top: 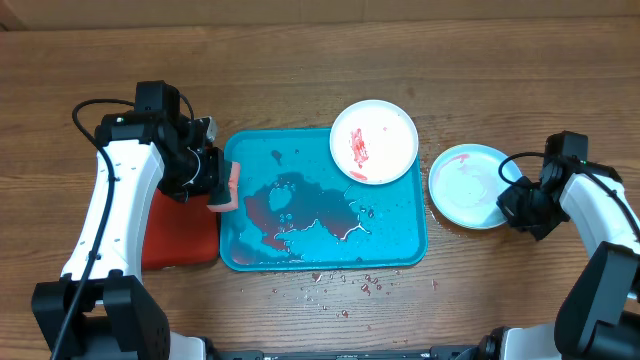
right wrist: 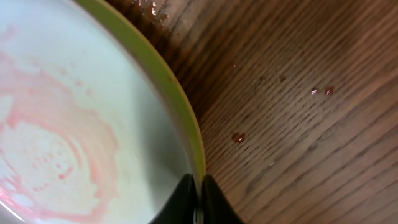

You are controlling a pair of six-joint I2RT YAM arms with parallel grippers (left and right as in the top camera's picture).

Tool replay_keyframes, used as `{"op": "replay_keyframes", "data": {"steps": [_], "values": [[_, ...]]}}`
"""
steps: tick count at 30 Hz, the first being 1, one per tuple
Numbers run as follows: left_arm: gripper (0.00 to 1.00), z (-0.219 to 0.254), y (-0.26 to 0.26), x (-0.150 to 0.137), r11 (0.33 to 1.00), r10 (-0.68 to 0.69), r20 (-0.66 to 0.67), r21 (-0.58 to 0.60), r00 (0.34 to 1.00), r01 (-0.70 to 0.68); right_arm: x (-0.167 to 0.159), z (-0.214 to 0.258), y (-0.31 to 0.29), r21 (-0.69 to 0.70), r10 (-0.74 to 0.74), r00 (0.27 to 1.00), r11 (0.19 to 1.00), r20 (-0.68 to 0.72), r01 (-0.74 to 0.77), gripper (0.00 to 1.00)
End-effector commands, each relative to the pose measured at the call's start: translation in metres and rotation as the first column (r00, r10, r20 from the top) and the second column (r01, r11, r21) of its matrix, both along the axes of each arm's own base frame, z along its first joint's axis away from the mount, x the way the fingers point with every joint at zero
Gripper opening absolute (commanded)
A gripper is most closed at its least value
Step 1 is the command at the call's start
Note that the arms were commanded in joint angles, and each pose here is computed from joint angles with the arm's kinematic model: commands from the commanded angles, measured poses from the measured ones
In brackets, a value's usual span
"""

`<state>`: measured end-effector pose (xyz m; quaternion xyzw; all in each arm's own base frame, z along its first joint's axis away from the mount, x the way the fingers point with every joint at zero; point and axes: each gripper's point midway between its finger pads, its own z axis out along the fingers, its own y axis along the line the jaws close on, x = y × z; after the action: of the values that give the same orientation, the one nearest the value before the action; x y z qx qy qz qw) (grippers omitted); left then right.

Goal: Clean dirty plates on tray and stack at the side
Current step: 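Set the light-blue plate onto the yellow plate and release it, then grasp the white plate rim on the teal tray with the right gripper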

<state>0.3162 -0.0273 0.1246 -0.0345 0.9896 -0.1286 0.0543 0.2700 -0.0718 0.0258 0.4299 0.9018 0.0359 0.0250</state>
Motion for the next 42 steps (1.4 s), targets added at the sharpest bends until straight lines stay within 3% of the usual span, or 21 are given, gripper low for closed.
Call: {"op": "replay_keyframes", "data": {"steps": [1,3,5,10,16,24,25,27,32,37,42], "values": [[0.04,0.002,-0.003,0.001,1.000,0.019,0.001,-0.024,1.000,-0.019,0.000,0.004,0.002,0.001,0.014,1.000,1.000,0.008,-0.014,0.28],[0.04,0.002,-0.003,0.001,1.000,0.018,0.002,-0.024,1.000,-0.018,0.006,0.011,0.011,0.052,0.073,0.997,0.996,0.035,-0.075,0.38],[0.04,0.002,-0.003,0.001,1.000,0.018,0.002,-0.024,1.000,-0.018,0.011,0.023,0.014,0.073,0.098,0.994,0.992,0.049,-0.101,0.41],[0.04,0.002,-0.003,0.001,1.000,0.018,0.002,-0.024,1.000,-0.018,0.030,0.064,0.022,0.073,0.148,0.983,0.985,0.106,-0.157,0.45],[0.04,0.002,-0.003,0.000,1.000,0.018,-0.002,-0.024,1.000,-0.018,0.070,0.092,0.089,0.153,0.283,0.916,0.929,0.285,-0.336,0.45],[0.04,0.002,-0.003,0.002,1.000,0.018,0.005,-0.023,1.000,-0.018,0.101,0.057,0.149,0.007,0.369,0.883,0.922,0.292,-0.387,0.45],[0.04,0.002,-0.003,0.002,1.000,0.018,0.008,-0.023,1.000,-0.018,0.109,0.034,0.167,-0.048,0.463,0.844,0.882,0.271,-0.468,0.44],[0.04,0.003,-0.003,0.003,1.000,0.018,0.009,-0.023,1.000,-0.018,0.109,0.020,0.175,-0.062,0.506,0.827,0.860,0.246,-0.507,0.44],[0.04,0.003,-0.003,0.003,1.000,0.018,0.009,-0.023,1.000,-0.018,0.100,-0.022,0.187,-0.074,0.571,0.808,0.820,0.144,-0.567,0.32],[0.04,0.003,-0.003,0.003,1.000,0.018,0.009,-0.023,1.000,-0.018,0.096,-0.027,0.198,-0.081,0.639,0.758,0.769,0.134,-0.634,0.24],[0.04,0.003,-0.003,0.003,1.000,0.018,0.010,-0.023,1.000,-0.018,0.080,-0.028,0.204,-0.045,0.665,0.741,0.746,0.090,-0.664,0.04]]}}
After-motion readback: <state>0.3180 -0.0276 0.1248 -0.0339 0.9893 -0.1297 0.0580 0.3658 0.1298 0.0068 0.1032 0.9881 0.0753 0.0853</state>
